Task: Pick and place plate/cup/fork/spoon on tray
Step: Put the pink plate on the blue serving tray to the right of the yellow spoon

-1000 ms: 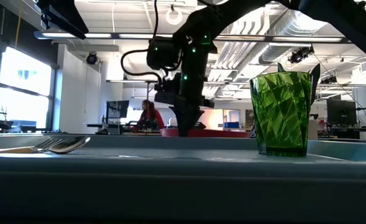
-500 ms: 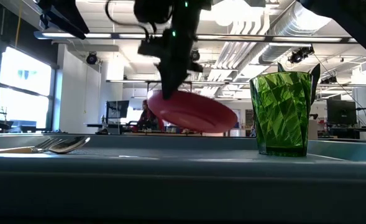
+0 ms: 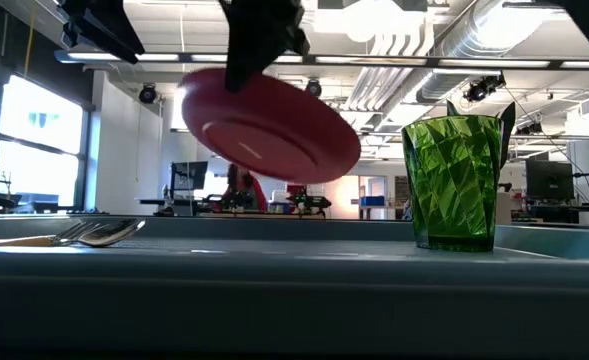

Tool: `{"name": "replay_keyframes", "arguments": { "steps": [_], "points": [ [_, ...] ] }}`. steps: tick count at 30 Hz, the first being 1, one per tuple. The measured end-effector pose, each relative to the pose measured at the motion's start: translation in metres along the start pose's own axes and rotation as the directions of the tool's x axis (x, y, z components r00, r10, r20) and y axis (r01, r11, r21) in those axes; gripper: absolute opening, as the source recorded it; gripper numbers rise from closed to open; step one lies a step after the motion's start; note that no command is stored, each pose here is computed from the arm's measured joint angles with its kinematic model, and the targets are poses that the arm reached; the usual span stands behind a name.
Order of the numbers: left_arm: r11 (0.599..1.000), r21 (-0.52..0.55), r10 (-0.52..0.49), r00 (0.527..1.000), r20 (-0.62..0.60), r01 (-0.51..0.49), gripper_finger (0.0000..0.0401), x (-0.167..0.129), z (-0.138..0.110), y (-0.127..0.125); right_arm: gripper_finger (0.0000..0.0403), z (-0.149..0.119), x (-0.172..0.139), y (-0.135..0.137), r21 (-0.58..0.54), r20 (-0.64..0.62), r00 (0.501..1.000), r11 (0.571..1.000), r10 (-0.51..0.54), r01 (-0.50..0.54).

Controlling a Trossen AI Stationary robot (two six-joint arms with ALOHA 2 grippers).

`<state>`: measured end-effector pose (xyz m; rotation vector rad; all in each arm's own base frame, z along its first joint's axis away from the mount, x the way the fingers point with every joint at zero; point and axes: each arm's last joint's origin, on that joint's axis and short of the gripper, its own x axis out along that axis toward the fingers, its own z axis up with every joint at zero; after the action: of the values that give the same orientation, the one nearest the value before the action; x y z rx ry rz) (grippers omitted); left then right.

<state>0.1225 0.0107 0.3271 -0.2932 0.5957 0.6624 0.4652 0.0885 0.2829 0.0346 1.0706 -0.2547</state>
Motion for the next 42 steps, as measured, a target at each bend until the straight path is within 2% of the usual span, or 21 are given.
{"name": "replay_keyframes", "arguments": {
  "steps": [5, 14, 22, 28, 35, 42],
  "points": [
    [1.000, 0.001, -0.006, 1.000, -0.004, 0.006, 0.0140, 0.000, 0.000, 0.000, 0.0000, -0.016, -0.015, 0.047, -0.164, 0.042, 0.999, 0.986, 0.032, -0.024],
    [1.000, 0.010, -0.006, 1.000, -0.005, 0.006, 0.0140, 0.000, 0.000, 0.000, 0.0000, -0.046, -0.036, 0.108, -0.261, 0.080, 0.990, 0.961, 0.114, -0.089],
    [0.999, -0.053, -0.006, 1.000, -0.005, 0.006, 0.0140, 0.000, 0.000, 0.000, 0.0000, -0.076, -0.029, 0.149, -0.356, 0.016, 0.988, 0.924, 0.153, -0.137],
    [0.993, -0.121, -0.006, 1.000, -0.005, 0.005, 0.0140, 0.000, 0.000, 0.000, 0.0000, -0.095, -0.019, 0.170, -0.452, -0.030, 0.988, 0.879, 0.154, -0.151],
    [0.986, -0.164, -0.006, 1.000, -0.005, 0.005, 0.0140, 0.000, 0.000, 0.000, 0.0000, -0.109, -0.014, 0.178, -0.540, -0.086, 0.988, 0.828, 0.126, -0.153],
    [0.986, -0.164, -0.007, 1.000, -0.006, 0.006, 0.0140, 0.000, 0.000, 0.000, 0.0000, -0.112, -0.012, 0.177, -0.550, -0.110, 0.988, 0.822, 0.105, -0.149]
  ]
}}
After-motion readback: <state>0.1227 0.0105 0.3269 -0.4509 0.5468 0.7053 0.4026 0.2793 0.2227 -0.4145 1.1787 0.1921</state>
